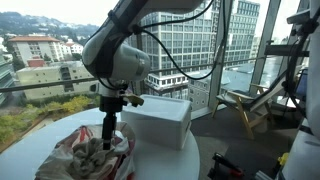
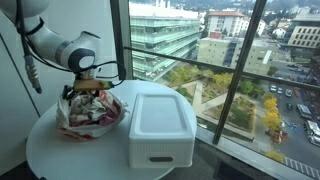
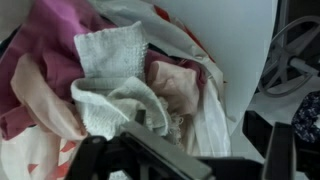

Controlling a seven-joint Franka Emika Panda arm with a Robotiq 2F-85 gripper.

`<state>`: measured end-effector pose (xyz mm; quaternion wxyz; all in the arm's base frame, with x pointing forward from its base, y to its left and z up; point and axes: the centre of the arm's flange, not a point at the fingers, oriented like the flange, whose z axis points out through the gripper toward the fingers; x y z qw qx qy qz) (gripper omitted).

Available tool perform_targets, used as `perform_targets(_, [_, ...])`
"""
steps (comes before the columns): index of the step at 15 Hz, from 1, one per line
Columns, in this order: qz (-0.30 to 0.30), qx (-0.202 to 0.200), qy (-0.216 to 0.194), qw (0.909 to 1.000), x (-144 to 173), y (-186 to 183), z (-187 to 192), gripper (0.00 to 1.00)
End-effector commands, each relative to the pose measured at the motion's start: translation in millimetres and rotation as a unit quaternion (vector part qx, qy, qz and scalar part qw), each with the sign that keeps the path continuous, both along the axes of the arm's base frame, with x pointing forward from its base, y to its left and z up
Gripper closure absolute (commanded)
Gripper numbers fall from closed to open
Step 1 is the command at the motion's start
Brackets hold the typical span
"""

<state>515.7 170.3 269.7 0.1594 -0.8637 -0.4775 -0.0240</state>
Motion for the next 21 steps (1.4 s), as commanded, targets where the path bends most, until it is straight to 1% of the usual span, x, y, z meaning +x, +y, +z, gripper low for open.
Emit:
perform_targets(1, [0.067,-0.021,0.027,0.9972,-36,1,-14,0.00])
perform_targets(4, [0.123,-0.027,0.005,0.9920,-58,20,-32,0.00])
perform_targets(6, [0.162,-0.028,0.005,0.9864,-73,36,-39,0.00])
perform_targets(8, [0.187,-0.035,0.002,0.9817,-79,49,-48,0.00])
perform_targets(13, [0.211,-0.055,0.010,0.9760,-71,66,-73,0.00])
perform_targets(18, [0.232,-0.068,-0.023,0.9702,-50,81,-97,0.00])
perform_targets(20, [0.235,-0.070,-0.023,0.9693,-43,87,-107,0.00])
perform_targets(21, [0.235,-0.069,-0.017,0.9695,-41,88,-112,0.00])
